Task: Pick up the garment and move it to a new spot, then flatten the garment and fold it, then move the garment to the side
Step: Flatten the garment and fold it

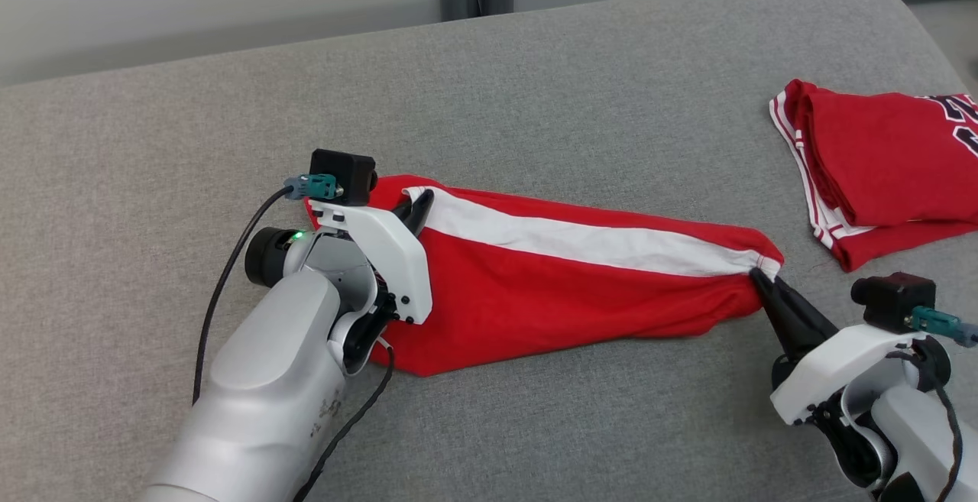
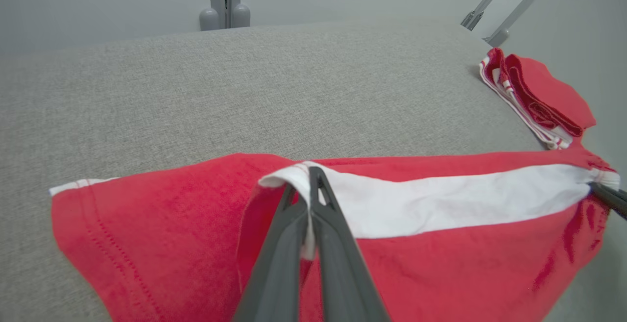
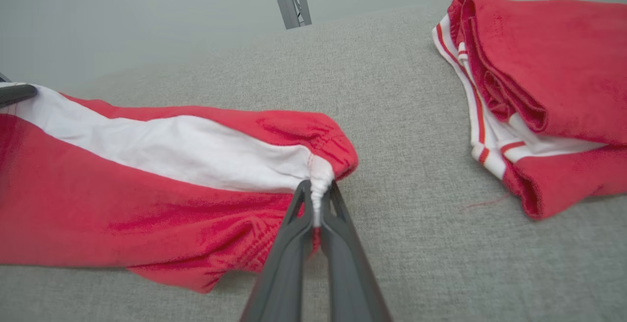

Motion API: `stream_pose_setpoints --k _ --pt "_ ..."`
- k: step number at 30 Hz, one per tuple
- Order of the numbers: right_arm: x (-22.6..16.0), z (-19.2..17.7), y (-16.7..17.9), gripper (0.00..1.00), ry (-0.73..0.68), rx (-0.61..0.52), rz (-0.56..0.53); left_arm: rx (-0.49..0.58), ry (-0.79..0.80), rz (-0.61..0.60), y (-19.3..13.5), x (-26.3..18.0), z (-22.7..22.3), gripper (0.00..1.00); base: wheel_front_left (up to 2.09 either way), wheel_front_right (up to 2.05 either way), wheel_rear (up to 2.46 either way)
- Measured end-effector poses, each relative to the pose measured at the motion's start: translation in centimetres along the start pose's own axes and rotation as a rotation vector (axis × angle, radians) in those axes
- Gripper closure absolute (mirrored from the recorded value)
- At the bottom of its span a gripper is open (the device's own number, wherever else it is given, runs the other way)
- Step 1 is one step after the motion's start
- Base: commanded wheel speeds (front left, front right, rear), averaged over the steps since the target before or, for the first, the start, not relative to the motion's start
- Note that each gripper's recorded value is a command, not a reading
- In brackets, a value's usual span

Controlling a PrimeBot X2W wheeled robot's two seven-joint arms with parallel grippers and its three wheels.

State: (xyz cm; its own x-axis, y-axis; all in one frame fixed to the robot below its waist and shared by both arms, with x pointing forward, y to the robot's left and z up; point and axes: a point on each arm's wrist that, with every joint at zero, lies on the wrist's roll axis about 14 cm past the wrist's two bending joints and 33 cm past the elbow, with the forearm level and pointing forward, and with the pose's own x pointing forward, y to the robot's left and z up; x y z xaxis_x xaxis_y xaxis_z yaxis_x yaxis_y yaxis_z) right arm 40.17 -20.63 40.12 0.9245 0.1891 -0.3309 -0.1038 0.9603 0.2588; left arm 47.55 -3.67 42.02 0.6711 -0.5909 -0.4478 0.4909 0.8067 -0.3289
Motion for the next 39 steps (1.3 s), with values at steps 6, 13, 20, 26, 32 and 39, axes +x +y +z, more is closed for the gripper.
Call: stream_pose_setpoints --k 6,13,20,26,32,39 --pt "0.0 4.7 1.1 1.0 -0.148 0.06 0.038 -0.096 -0.153 0.001 -0.1 -1.6 2.0 1.0 0.0 0.0 0.0" --pt "-1.7 9.8 3.0 1.0 -0.301 0.034 0.121 -0.207 -0.38 0.006 -0.3 -5.5 5.0 1.0 0.0 0.0 0.0" --pt "-3.8 13.4 5.9 1.0 -0.389 -0.004 0.226 -0.205 -0.606 0.02 -0.3 -11.6 9.9 1.0 0.0 0.0 0.0" --pt "-3.7 16.1 8.8 1.0 -0.401 -0.062 0.304 -0.109 -0.664 0.059 0.9 -15.0 13.4 1.0 0.0 0.0 0.0" --pt "0.1 20.1 11.5 1.0 -0.405 -0.107 0.355 0.058 -0.693 0.124 3.2 -14.6 19.3 1.0 0.0 0.0 0.0" --pt "6.6 27.5 14.3 1.0 -0.512 -0.18 0.37 0.189 -0.808 0.203 6.1 -12.8 28.6 1.0 0.0 0.0 0.0"
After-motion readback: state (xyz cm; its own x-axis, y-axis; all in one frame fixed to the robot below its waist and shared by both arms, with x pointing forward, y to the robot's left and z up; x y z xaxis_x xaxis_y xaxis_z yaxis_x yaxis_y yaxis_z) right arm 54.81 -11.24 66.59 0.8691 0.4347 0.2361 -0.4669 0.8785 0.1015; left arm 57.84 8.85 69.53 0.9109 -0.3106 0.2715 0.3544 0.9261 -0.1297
